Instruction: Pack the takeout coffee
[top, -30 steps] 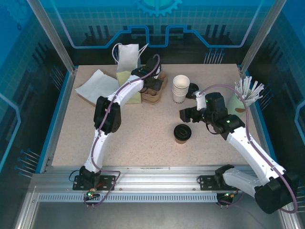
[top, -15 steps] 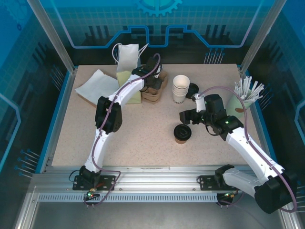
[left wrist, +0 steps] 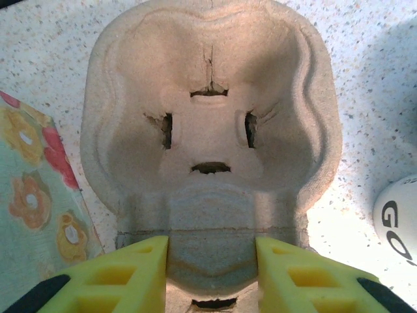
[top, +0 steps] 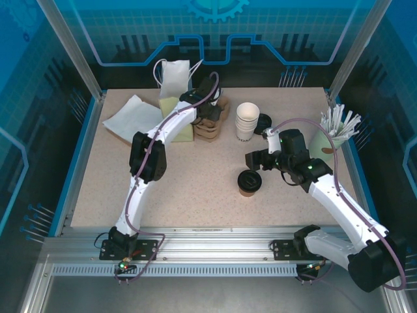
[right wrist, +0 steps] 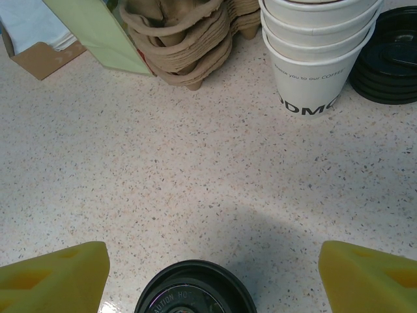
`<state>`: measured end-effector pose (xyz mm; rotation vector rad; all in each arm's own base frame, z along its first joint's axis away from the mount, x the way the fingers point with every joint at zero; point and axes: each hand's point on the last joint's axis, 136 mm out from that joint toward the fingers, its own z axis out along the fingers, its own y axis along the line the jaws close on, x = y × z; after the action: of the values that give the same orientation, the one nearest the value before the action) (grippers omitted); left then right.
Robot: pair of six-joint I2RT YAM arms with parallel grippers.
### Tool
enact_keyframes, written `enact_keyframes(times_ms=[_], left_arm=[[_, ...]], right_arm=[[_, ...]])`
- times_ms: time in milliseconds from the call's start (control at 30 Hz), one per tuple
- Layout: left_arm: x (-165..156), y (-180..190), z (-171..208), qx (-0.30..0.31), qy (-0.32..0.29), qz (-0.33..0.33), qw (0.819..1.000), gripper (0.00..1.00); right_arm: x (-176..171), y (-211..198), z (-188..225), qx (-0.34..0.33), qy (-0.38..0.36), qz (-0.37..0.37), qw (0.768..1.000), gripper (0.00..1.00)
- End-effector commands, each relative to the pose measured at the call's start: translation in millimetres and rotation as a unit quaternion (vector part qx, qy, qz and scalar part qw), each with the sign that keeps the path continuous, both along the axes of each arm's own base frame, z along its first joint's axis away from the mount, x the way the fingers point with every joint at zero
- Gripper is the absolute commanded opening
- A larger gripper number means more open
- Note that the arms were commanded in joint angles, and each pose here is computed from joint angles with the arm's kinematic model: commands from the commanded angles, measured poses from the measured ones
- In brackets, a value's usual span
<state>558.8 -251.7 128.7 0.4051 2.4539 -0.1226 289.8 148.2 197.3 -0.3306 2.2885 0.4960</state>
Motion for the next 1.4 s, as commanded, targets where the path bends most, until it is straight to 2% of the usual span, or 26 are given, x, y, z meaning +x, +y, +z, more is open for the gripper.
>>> enact_keyframes(times_ms=[0, 300, 500, 733, 867, 967, 1167, 1300, 1367], left_arm=[[-4, 2, 63, -0.033, -0.047, 0.004, 0.998, 0.36], [-18, -6, 89, -0.042, -0.065, -0.007, 0.997, 0.36], [-44, -9, 122, -0.053, -0.098, -0.009, 0.994, 0.36], [-103, -13, 151, -0.084, -0.122, -0.026, 0.989, 0.35], [-154, -6, 156, -0.098, -0.131, -0.031, 0.986, 0.35], [-197, 6, 135, -0.097, -0.123, -0.044, 0.987, 0.35], [-267, 33, 60, -0.108, -0.072, -0.043, 0.991, 0.34], [-302, 26, 19, -0.141, -0.044, -0.065, 0.987, 0.32], [-317, 21, 0, -0.131, -0.028, -0.083, 0.987, 0.33]], right_arm=[[-4, 6, 1, 0.004, -0.002, 0.012, 1.000, 0.85], [-3, 5, 5, 0.004, -0.005, 0.012, 1.000, 0.85], [-4, 5, 11, 0.004, -0.013, 0.013, 1.000, 0.85], [-8, 2, 12, -0.002, -0.012, 0.015, 1.000, 0.85], [-10, -1, 28, -0.004, -0.030, 0.014, 0.999, 0.85], [-14, -5, 32, -0.015, -0.036, 0.015, 0.999, 0.85], [-16, -8, 37, -0.014, -0.043, 0.012, 0.999, 0.86], [-16, -5, 36, -0.005, -0.041, 0.015, 0.999, 0.85], [-16, -5, 35, -0.004, -0.039, 0.015, 0.999, 0.86]])
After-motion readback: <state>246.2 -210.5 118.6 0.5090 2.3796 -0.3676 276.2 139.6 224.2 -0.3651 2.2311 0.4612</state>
